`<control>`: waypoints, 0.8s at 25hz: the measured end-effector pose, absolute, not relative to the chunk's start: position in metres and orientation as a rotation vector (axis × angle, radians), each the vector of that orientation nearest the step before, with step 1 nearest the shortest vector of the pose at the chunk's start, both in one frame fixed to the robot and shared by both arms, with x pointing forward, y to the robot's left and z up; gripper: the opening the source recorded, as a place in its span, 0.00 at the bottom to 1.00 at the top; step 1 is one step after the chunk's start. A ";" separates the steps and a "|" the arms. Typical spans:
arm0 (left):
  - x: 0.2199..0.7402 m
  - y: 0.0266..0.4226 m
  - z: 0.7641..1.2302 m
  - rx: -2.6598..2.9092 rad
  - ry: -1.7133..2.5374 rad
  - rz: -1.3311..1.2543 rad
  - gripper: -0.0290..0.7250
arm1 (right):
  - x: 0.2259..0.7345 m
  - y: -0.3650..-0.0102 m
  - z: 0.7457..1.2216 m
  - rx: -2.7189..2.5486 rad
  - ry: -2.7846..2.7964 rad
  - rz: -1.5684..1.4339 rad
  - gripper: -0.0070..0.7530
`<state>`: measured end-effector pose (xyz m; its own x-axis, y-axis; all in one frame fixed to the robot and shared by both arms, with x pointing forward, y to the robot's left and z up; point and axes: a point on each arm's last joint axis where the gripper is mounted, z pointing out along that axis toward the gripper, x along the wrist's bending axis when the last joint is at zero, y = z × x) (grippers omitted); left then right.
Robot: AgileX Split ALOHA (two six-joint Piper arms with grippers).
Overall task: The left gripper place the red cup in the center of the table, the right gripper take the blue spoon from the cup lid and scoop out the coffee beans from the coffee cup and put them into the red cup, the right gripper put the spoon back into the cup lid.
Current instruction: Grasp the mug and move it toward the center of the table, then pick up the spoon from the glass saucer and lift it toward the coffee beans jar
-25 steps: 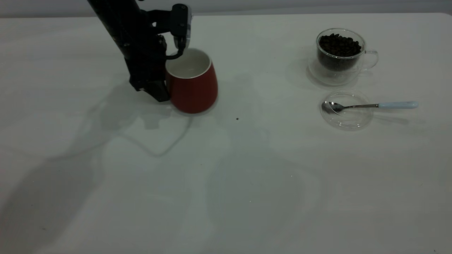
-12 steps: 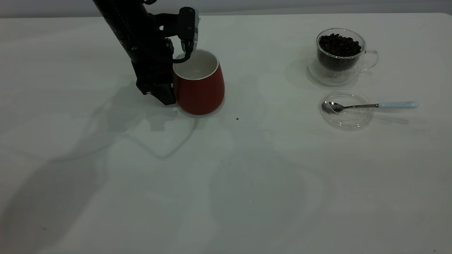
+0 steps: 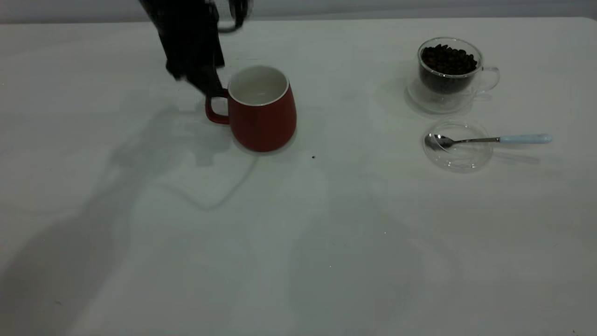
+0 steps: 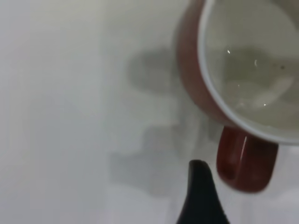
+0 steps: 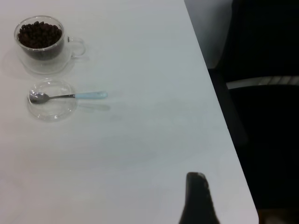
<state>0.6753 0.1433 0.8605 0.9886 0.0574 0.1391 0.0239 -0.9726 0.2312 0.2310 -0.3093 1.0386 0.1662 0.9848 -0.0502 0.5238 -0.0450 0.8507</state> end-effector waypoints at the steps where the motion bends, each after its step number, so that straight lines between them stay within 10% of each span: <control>1: 0.675 0.143 0.869 2.896 0.059 0.225 0.82 | 0.231 -0.309 1.039 1.676 1.458 0.759 0.75; 20: 0.545 0.194 1.195 2.333 0.906 0.705 0.82 | 0.231 -0.309 1.039 1.676 1.458 0.759 0.75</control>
